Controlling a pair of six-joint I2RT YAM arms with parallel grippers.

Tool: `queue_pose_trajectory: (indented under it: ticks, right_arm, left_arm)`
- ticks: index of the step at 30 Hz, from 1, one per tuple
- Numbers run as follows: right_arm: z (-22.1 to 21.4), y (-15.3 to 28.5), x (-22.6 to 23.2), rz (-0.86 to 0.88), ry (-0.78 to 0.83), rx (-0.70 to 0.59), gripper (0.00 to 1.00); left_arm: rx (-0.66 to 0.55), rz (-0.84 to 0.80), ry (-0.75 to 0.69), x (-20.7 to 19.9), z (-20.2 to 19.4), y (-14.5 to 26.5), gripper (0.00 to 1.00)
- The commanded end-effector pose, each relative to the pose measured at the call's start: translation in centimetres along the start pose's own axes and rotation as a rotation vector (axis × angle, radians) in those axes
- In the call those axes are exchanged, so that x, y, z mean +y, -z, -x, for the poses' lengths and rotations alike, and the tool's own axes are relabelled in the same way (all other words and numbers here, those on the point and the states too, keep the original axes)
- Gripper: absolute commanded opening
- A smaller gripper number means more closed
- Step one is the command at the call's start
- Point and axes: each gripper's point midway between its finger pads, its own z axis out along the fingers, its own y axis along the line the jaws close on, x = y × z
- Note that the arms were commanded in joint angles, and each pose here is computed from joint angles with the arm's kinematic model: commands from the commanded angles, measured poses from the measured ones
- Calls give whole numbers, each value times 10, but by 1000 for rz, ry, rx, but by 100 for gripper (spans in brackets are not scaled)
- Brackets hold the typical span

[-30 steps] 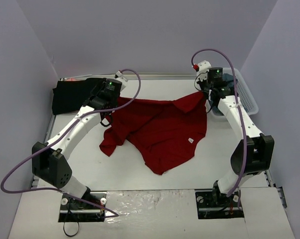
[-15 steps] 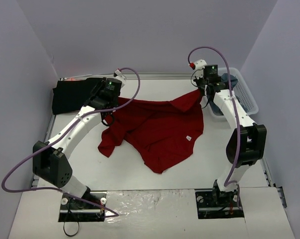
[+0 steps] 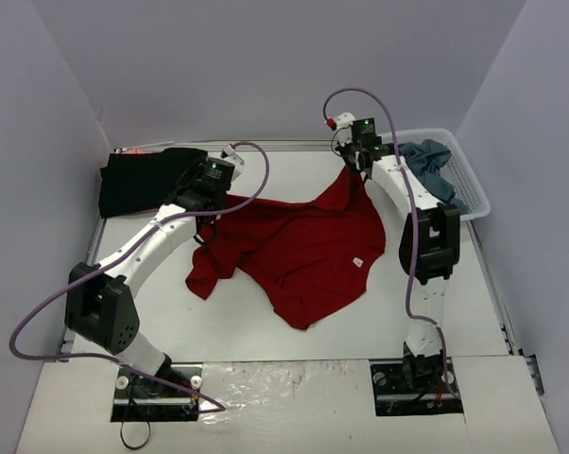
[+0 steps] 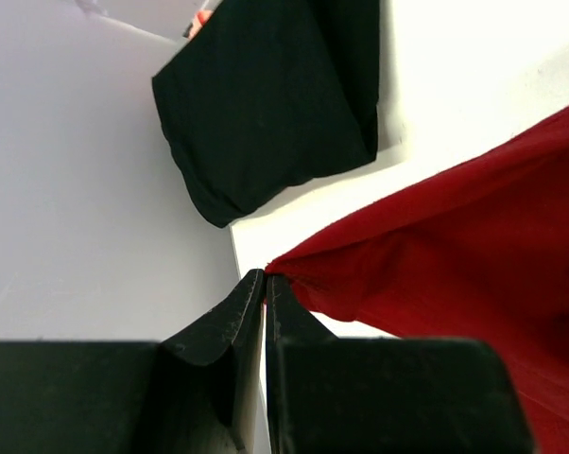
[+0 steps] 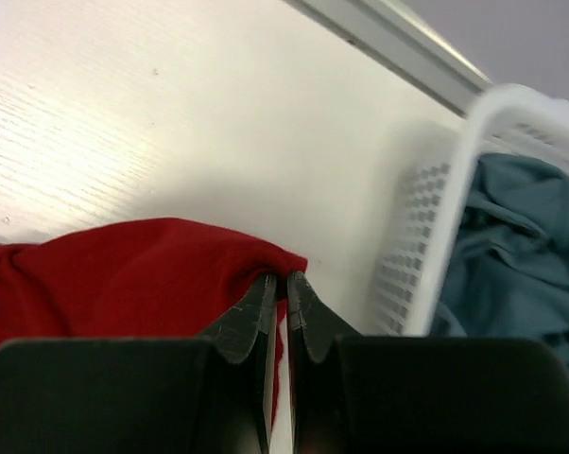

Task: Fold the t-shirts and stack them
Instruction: Flatten out the tshirt

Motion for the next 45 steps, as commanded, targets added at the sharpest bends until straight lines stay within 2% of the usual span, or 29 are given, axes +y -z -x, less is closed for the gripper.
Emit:
queue_pose_trajectory:
  ticks: [1,4,6,8,9,10,22,25,30,45]
  right_arm:
    - [18,-16,12,38,-7,-38,0]
    - [17,-38,22,41,4,-25,0]
    - [11,-51,27,44,13,-9,16]
    - [11,-56,23,15,15,-3,22]
    - [11,-57,19,1,16,1,28]
    - [8,-56,16,-7,17,7,30]
    - [-38,-25,-24,-53,-2,94,33]
    - [-55,-22,-24,-57,8,133,33]
    - [-81,-24,-20,-28,2,182,38]
    - [-102,-42,4,73,-21,233,37]
  left_arm:
    - [14,17,10,2,-3,-4,2]
    - [22,18,2,0,-3,-7,2]
    - [25,14,-2,-2,-3,-8,2]
    - [27,11,-4,-3,-3,-9,2]
    - [30,8,-6,-5,-3,-11,2]
    - [34,5,-10,-6,-4,-12,2]
    - [37,-18,-2,-12,0,-15,2]
    - [35,-19,1,-12,0,-14,2]
    - [33,-25,2,-12,1,-14,2]
    - [37,-40,-3,-18,-1,-16,2]
